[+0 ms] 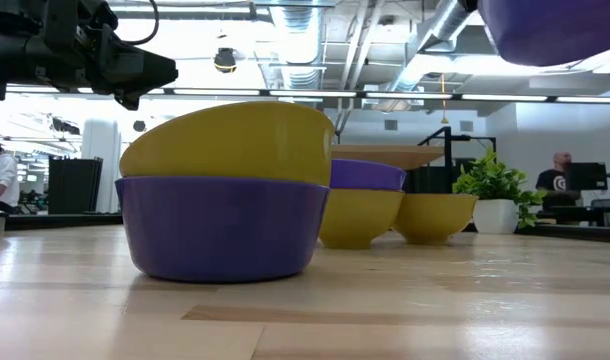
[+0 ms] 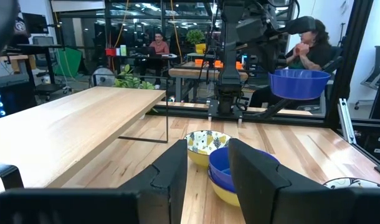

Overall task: Pick & Place Mini bowls
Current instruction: Put the top blue bowl on the shelf, then stack the top blue bowl on top of the blue bowl on the shelf

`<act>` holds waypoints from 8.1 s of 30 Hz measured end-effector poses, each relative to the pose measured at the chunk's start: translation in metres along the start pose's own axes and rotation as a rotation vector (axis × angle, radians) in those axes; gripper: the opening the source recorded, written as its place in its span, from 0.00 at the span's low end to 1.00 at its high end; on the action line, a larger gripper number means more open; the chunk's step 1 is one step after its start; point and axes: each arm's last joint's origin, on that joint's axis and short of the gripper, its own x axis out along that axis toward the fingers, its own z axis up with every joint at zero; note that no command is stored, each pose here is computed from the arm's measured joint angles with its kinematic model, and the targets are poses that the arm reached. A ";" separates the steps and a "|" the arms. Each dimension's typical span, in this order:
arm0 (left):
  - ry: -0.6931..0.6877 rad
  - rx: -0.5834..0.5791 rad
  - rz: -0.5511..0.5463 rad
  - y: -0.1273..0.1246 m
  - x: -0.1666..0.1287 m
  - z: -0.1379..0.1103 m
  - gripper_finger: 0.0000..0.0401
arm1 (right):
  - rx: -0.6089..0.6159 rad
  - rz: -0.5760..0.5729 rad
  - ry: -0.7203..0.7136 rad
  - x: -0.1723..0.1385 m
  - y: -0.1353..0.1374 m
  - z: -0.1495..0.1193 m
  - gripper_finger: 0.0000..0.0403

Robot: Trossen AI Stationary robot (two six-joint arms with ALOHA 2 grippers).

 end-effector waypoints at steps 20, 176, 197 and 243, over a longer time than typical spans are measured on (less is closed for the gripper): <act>0.012 0.004 0.001 0.000 0.001 -0.002 0.29 | 0.004 0.000 -0.148 -0.016 -0.041 0.057 0.00; 0.104 0.014 -0.001 -0.001 0.010 -0.013 0.29 | 0.103 -0.218 -0.568 -0.177 -0.156 0.092 0.19; 0.102 0.014 -0.002 -0.001 0.011 -0.013 0.29 | -0.231 0.119 -0.678 -0.187 -0.021 -0.040 0.19; 0.087 0.012 -0.001 -0.001 0.011 -0.011 0.29 | -0.391 -0.178 -0.034 0.021 0.052 0.145 0.19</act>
